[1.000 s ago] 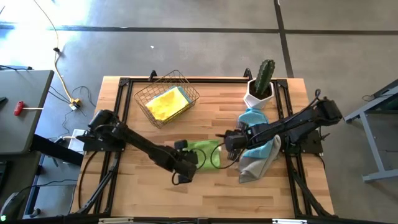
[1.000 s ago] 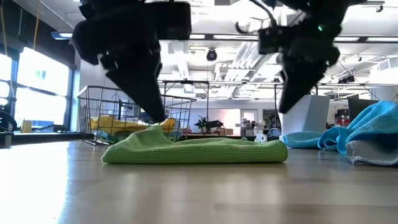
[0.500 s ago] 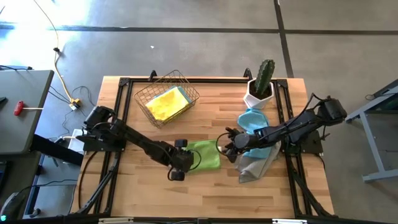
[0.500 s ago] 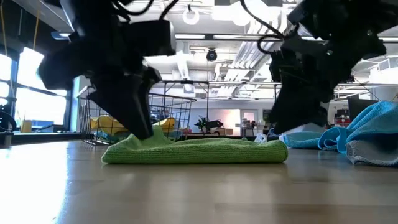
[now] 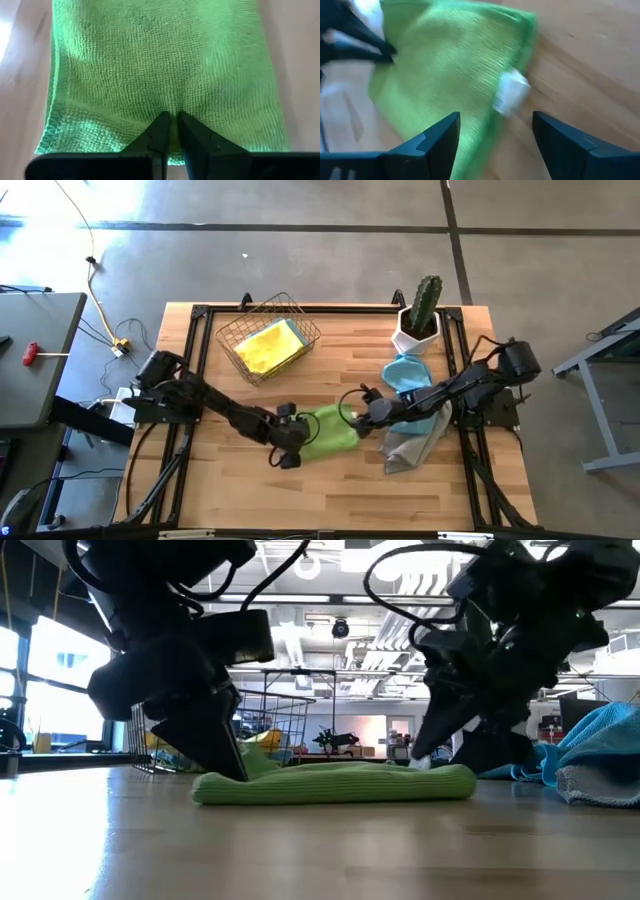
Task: Fold microfiber towels
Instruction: Put the folded green microfiber towel into the wire basket
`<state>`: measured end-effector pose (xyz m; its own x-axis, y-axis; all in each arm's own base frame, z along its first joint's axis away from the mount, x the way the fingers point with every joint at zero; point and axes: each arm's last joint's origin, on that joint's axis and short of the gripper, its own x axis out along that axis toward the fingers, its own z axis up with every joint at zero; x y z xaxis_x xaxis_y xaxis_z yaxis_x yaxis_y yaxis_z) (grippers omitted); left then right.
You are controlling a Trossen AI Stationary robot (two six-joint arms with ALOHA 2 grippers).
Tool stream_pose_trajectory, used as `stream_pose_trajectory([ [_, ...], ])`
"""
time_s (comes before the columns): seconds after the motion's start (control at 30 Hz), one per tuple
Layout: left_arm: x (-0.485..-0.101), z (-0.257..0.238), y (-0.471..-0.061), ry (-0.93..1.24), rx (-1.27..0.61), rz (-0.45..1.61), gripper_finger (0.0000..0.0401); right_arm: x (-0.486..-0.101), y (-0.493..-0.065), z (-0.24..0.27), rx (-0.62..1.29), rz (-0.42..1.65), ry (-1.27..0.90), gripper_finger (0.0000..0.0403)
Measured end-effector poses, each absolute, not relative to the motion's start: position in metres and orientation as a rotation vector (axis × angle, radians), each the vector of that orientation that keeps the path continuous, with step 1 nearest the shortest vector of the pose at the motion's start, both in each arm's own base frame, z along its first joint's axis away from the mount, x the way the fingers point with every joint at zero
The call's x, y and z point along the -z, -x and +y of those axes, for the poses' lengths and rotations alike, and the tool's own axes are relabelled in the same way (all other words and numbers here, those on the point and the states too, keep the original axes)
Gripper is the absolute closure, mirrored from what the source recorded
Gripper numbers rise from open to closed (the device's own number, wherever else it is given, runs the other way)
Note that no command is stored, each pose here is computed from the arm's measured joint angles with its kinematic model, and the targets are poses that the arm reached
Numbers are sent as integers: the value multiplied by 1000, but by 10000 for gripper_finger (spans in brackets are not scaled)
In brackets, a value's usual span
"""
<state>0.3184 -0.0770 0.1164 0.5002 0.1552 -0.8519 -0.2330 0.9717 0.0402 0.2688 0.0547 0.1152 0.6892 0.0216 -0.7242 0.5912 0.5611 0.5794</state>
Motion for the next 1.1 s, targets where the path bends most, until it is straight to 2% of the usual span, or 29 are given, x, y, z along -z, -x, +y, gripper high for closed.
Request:
stream_pose_trajectory([
  [0.33,-113,-80,-329,82,-189,935,386,-101,-284,58,337,645,-972,160],
  [0.6,-113,-72,-333,104,-196,918,387,-97,-285,60,308,671,-960,170],
  [0.77,-114,-70,-335,115,-207,892,387,-96,-284,60,296,684,-914,236],
  [1.0,-135,-73,-339,121,-179,799,387,-95,-284,61,248,707,-823,376],
  [1.1,-144,-75,-337,133,-152,784,387,-96,-283,62,213,718,-780,392],
])
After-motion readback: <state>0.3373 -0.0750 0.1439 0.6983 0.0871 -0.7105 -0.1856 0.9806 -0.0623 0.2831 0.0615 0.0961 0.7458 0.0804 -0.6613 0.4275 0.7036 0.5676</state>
